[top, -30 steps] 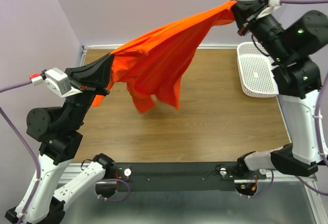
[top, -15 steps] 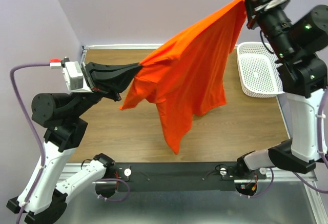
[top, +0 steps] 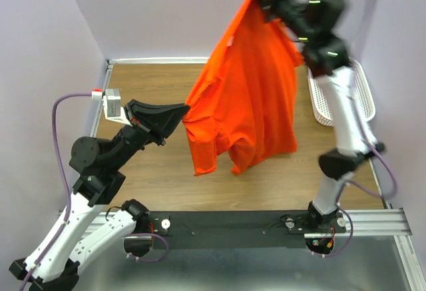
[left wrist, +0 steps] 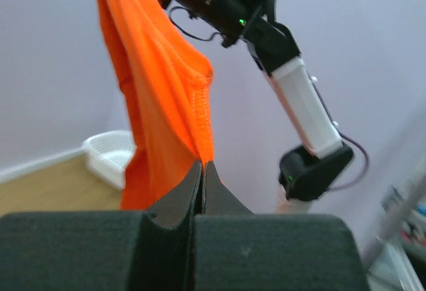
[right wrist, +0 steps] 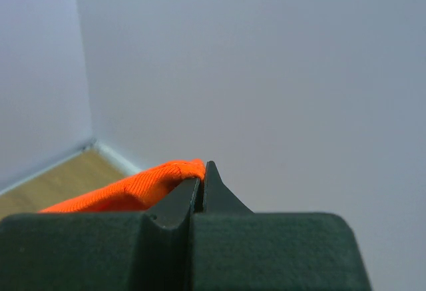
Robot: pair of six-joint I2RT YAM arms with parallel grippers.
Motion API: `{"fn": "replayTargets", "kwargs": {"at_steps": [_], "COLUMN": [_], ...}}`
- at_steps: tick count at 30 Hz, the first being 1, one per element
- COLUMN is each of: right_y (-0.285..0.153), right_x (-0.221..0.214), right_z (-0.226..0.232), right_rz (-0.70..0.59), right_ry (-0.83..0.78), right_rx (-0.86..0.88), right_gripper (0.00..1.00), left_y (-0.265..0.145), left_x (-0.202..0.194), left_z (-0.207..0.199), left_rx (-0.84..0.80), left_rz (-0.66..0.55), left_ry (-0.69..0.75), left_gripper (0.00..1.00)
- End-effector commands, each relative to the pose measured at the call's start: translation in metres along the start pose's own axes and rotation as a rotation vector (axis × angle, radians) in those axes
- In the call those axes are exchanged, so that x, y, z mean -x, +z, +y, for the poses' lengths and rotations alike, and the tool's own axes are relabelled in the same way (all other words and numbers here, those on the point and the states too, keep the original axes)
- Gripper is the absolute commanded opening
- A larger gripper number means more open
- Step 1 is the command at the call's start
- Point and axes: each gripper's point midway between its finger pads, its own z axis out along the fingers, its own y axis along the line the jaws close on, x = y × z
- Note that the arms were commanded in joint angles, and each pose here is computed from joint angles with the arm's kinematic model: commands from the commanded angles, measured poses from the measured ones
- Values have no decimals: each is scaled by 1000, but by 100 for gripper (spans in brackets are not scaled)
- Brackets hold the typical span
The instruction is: Fold and stack the t-shirts
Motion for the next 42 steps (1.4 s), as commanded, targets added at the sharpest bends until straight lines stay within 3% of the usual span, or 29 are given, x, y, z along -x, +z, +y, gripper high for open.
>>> {"fn": "replayTargets", "kwargs": {"at_steps": [1,4,6,7,8,10,11,12,13,15,17,18,19,20,22,23,25,26,29,31,32,33,34,36,37,38,40,42], "right_y": [85,121,132,138,139,138,137,136,134,124,108,98,62,47,8,-21,-54,-70,-117,-146,-153,-168,-177,-194,-202,-211,-224,-232], "right_x": [-164,-258,-305,-343,-358,-385,-389,-392,-386,-388,-381,-334,-363,-317,-317,-341,-341,-350,-389,-411,-417,-430,-438,-455,-461,-469,-482,-493], "right_z": [80,147,179,205,213,232,233,232,220,193,181,168,182,173,176,182,168,163,131,104,96,85,76,58,53,48,28,15], "right_rz": [252,352,397,426,438,463,471,482,496,546,578,528,610,535,566,641,705,742,860,921,937,975,1012,1091,1119,1146,1201,1234], "right_ry": [66,46,27,4,4,0,-2,-1,5,37,20,1,-1,-64,-71,-80,-58,-31,133,264,276,291,247,185,165,139,93,61], "right_rx": [133,155,130,75,20,-23,-19,-22,-29,3,102,151,301,365,460,514,512,515,473,427,408,377,348,276,261,259,208,202], "right_gripper": [1,1,7,20,35,73,82,86,88,89,96,99,100,100,100,100,100,100,98,94,93,92,92,93,93,93,93,93], "left_y": [-56,-115,-146,-169,-184,-213,-219,-224,-228,-226,-224,-218,-215,-212,-201,-192,-172,-158,-121,-95,-87,-77,-62,-63,-64,-80,-78,-92], "left_x": [-27,-67,-79,-101,-106,-127,-133,-133,-131,-113,-93,-82,-70,-66,-57,-58,-55,-61,-74,-92,-102,-81,-100,-111,-91,-99,-88,-116], "left_z": [94,147,169,179,187,198,199,200,198,192,186,182,177,175,171,167,162,156,165,191,202,220,240,286,291,328,357,404], "left_rx": [560,870,1028,1102,1174,1285,1308,1328,1344,1329,1299,1265,1242,1225,1184,1142,1053,965,876,892,880,884,812,814,816,891,923,991], "left_rz": [-69,-102,-201,-185,-266,-269,-275,-287,-283,-297,-337,-361,-344,-346,-303,-269,-231,-137,-43,81,152,107,185,247,208,244,255,363], "left_ry": [-145,-202,-288,-308,-392,-411,-445,-449,-439,-400,-351,-339,-276,-270,-198,-189,-130,-37,49,134,166,202,168,118,131,106,140,112], "left_gripper": [0,0,0,0,0,0,0,11,42,63,74,82,83,84,85,85,85,85,83,86,86,86,83,81,81,81,80,80]}}
